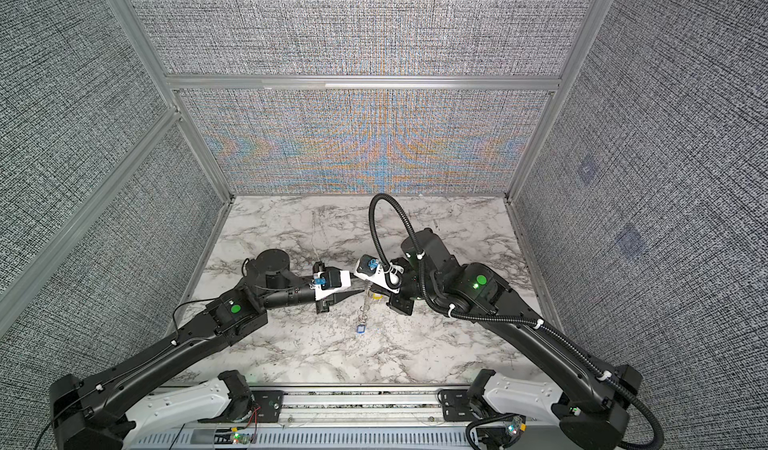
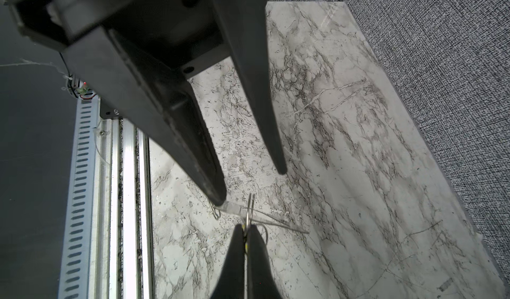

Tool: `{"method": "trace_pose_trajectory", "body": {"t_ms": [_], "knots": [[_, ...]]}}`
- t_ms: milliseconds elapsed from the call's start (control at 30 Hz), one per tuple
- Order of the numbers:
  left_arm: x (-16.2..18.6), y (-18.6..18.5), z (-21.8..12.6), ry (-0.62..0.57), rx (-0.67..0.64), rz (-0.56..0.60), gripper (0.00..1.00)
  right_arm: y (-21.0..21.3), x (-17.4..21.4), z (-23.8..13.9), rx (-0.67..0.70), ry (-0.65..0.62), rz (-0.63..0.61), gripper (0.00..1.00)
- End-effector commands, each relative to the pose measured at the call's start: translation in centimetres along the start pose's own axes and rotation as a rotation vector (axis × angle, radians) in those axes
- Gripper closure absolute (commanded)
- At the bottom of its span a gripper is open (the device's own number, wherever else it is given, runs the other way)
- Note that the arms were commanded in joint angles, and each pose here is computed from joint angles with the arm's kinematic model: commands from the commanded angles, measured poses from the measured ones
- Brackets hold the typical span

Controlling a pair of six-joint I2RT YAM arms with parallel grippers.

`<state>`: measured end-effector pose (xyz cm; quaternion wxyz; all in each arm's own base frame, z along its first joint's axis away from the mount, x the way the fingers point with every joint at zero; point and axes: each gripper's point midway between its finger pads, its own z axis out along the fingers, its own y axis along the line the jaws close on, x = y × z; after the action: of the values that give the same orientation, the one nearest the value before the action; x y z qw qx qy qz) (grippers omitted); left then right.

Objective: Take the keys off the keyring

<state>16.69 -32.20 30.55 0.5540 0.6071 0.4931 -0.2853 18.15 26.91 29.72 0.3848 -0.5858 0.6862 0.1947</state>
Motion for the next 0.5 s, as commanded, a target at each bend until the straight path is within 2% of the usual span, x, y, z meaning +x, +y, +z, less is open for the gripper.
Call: {"method": "trace_pose_trajectory", "body": {"t_ms": [0,233,467], "knots": [[0.4,0.1,0.4,0.05,-0.028,0.071,0.66,0.1,0.3,-0.2,-0.005,0.02,0.02,1.0],[0.4,0.5,1.2,0.112,-0.092,0.158,0.7,0.4,0.7,-0.2,-0.019,0.041,0.036,1.0],[1.0,-0.3,2.0,0.168,-0.076,0.195,0.78,0.5,0.6,-0.4,-0.021,0.032,0.04,1.0]]}}
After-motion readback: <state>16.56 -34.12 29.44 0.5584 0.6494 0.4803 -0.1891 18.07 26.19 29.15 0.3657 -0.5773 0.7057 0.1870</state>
